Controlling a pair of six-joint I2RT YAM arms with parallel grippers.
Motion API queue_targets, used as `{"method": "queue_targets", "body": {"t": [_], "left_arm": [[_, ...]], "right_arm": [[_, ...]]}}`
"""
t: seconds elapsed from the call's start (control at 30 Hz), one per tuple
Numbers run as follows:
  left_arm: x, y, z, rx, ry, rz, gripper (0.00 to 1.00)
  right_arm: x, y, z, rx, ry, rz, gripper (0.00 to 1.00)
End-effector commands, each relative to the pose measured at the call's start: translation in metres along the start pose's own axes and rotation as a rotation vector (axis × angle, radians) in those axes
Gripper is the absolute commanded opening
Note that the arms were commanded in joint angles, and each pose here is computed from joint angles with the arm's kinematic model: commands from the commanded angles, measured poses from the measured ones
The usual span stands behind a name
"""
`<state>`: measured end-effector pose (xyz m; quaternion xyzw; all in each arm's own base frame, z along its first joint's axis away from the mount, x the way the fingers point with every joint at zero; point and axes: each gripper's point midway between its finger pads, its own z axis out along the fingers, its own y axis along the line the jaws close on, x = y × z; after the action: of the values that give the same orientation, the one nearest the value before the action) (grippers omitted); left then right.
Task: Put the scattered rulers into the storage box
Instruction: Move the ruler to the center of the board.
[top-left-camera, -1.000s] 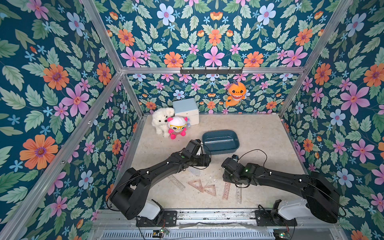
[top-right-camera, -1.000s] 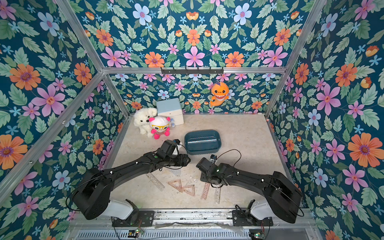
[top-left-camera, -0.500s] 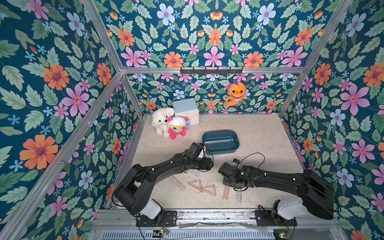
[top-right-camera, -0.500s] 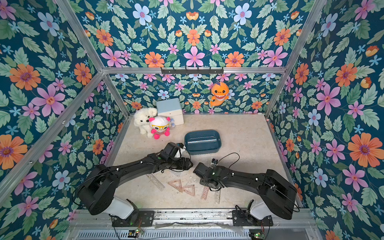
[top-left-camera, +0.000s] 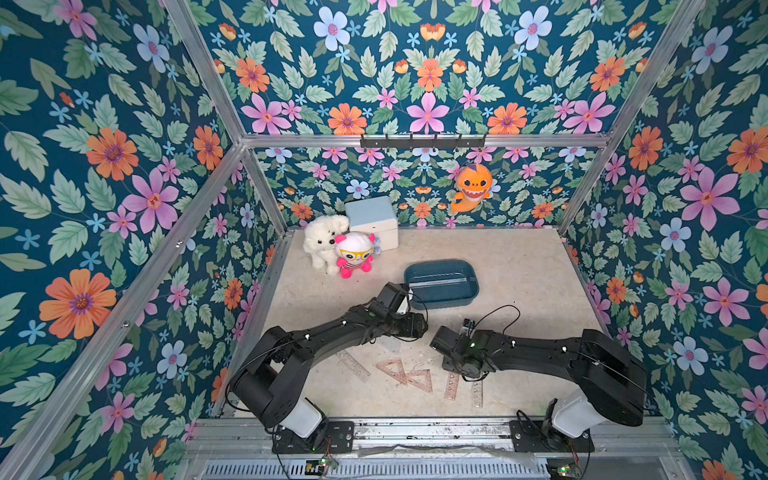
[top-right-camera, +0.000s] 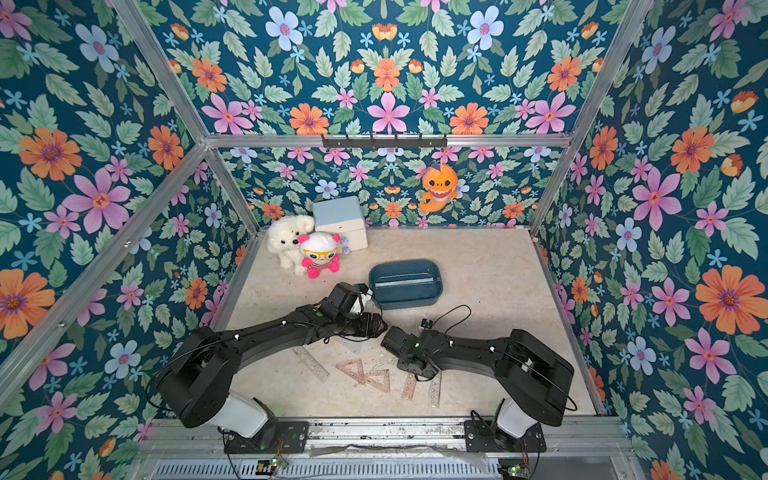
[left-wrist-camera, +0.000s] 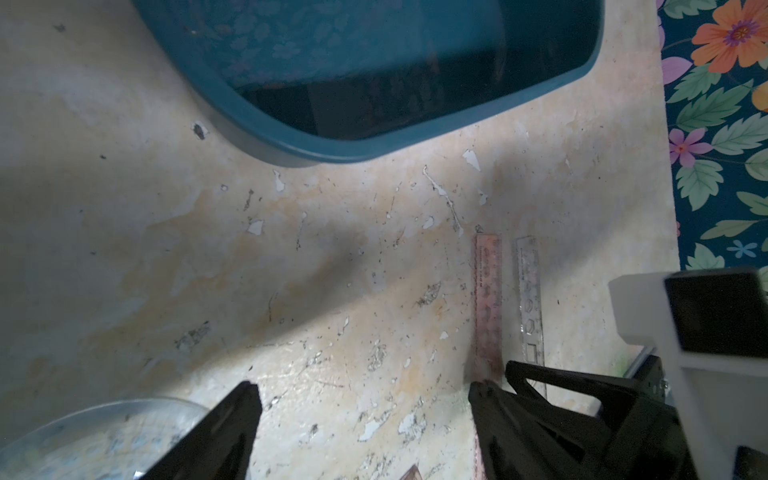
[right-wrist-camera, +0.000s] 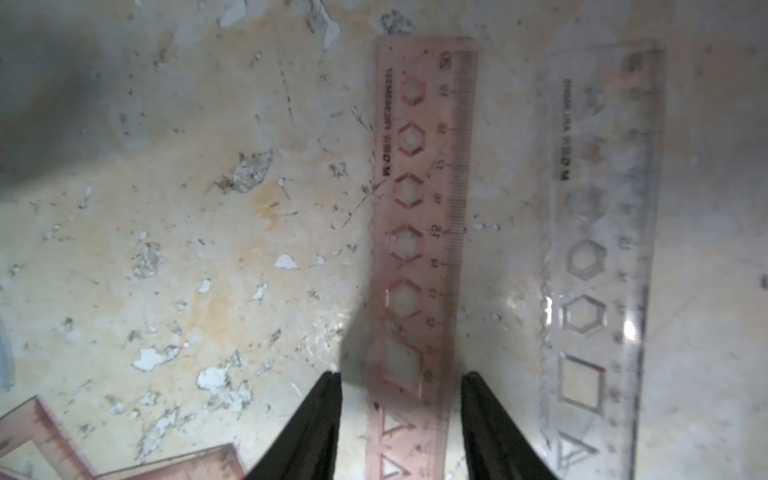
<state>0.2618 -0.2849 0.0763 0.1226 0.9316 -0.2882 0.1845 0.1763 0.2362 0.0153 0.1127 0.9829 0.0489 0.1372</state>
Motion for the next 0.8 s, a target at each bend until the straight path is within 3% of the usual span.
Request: {"method": "queue_targets", "body": {"t": [0.0, 0.27, 0.77], "left_arm": [[-0.002, 0.000, 0.002, 0.000, -0.004, 0.011, 0.85], [-0.002, 0.001, 0.007, -0.003, 0.006, 0.008, 0.85], [-0.002, 0.003, 0.014, -0.009, 0.019, 0.001, 0.84]], "right_arm": [[-0.003, 0.000, 0.004, 0.013, -0.004, -0.017, 0.48], [-0.012, 0.006, 0.009, 0.017, -0.014, -0.071, 0.39], [-0.026, 0.017, 0.024, 0.026, 0.018, -0.137, 0.35]]}}
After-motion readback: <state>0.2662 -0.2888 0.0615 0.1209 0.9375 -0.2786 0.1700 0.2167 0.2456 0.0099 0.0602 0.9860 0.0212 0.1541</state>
